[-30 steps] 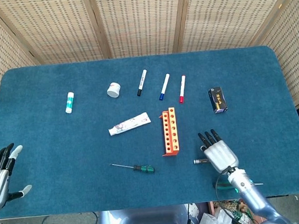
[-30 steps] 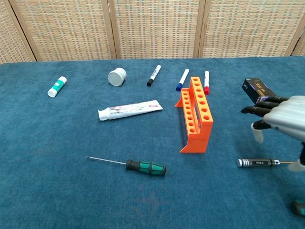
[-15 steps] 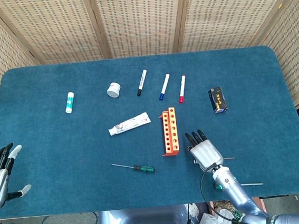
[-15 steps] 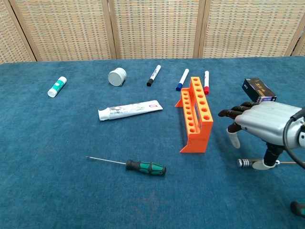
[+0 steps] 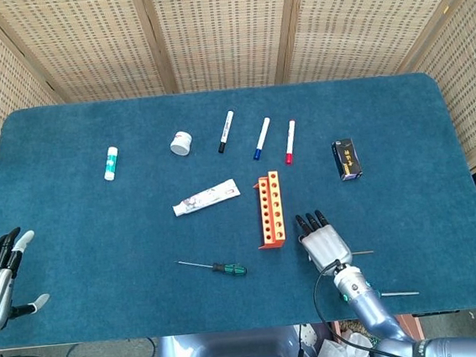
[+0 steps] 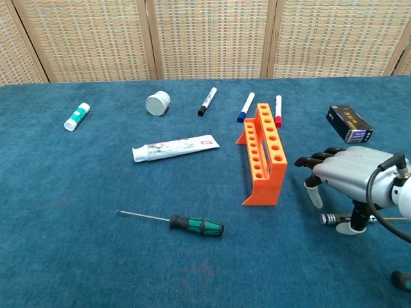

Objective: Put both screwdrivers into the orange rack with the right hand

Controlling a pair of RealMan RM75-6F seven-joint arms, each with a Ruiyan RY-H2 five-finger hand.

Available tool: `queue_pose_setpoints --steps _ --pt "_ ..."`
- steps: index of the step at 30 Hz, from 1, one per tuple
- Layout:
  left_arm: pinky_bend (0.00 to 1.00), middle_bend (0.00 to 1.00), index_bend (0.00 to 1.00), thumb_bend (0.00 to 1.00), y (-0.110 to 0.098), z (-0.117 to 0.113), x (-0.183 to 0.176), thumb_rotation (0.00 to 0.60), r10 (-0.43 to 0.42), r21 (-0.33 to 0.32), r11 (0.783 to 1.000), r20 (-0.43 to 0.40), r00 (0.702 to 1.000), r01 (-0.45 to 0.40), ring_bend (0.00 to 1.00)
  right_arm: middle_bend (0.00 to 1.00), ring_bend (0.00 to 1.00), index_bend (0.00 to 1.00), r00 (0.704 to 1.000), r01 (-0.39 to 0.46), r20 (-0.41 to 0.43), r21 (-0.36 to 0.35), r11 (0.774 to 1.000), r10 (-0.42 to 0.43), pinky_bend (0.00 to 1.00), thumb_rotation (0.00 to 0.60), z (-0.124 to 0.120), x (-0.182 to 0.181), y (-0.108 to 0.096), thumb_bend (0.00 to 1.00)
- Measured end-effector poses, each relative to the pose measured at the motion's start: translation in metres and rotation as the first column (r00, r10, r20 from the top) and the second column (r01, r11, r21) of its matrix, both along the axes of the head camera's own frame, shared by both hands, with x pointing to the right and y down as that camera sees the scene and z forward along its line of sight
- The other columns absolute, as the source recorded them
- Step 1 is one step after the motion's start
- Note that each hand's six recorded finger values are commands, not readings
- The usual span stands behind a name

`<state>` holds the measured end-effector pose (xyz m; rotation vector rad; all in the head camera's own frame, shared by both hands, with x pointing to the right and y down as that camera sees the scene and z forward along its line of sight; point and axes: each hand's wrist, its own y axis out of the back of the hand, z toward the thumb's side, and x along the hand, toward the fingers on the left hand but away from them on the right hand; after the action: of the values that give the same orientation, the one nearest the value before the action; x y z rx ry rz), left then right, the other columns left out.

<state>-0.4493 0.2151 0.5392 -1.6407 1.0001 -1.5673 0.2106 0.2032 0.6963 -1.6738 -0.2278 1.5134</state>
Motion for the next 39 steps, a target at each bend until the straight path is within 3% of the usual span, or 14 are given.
queue_pose_setpoints --steps 31,39 --pt "0.00 0.00 0.00 0.00 0.0000 0.0005 -0.0005 0.600 -0.002 -0.002 1.000 0.001 1.000 0.002 0.00 0.00 0.00 0.48 0.997 0.009 -0.080 -0.036 0.999 -0.011 0.01 0.600 0.0078 0.0061 0.0053 0.31" --pt "0.00 0.00 0.00 0.00 -0.0001 0.0010 -0.0002 0.600 -0.002 -0.002 1.000 0.003 1.000 0.002 0.00 0.00 0.00 0.56 0.998 -0.003 -0.060 -0.031 1.000 0.001 0.04 0.600 0.0083 0.0044 0.0039 0.42"
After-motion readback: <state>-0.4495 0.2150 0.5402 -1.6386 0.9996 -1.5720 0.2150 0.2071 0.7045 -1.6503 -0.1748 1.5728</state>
